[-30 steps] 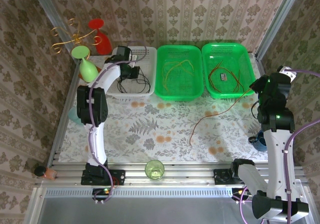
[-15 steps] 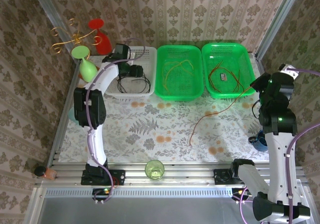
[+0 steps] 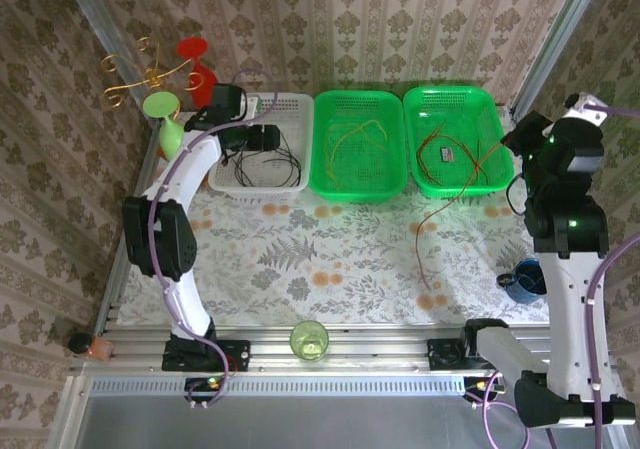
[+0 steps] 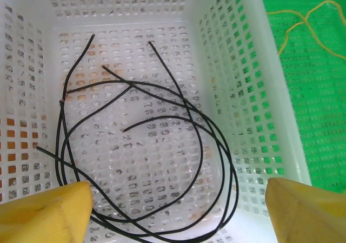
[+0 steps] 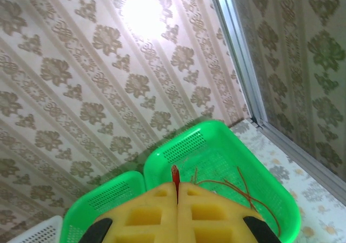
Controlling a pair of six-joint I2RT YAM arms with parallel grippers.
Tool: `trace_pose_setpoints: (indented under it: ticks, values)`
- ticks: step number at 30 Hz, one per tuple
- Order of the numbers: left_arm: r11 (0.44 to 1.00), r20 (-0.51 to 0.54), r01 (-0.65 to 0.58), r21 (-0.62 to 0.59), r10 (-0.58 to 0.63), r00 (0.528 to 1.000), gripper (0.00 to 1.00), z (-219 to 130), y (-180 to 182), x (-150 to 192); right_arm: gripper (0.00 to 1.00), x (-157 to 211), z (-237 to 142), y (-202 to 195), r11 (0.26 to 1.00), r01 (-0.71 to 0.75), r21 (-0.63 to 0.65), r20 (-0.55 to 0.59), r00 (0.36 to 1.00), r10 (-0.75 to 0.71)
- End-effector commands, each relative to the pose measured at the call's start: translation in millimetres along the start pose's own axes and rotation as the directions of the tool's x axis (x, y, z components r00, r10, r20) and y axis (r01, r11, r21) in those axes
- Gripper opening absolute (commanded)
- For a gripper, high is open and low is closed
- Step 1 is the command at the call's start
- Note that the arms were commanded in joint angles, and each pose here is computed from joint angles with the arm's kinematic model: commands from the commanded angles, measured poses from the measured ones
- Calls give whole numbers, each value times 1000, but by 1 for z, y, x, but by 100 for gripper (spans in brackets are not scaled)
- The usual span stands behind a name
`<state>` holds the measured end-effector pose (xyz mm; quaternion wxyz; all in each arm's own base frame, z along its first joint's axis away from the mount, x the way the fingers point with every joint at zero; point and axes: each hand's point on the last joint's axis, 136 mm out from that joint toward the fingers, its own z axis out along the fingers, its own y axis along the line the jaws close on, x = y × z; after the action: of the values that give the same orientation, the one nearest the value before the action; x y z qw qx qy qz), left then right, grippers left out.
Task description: Untangle the cables
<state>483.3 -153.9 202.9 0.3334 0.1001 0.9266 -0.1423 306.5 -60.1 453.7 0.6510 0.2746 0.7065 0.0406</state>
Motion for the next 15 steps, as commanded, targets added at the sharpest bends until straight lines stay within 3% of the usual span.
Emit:
trace_pose_setpoints:
  ticks: [1, 9, 15]
  values:
    - [996, 97, -39, 79, 31, 995, 84, -28, -21, -14, 0, -26, -4, 20, 999, 5, -48, 62, 998, -2]
    - [964, 192, -173, 200, 134, 972, 84, -52, -69, -5, 0, -68, 1, 54, 991, 31, -129, 169, 986, -9]
    - [911, 249, -301, 281, 234, 940, 84, -61, -115, 12, 0, -104, 4, 73, 986, 59, -155, 256, 966, -18]
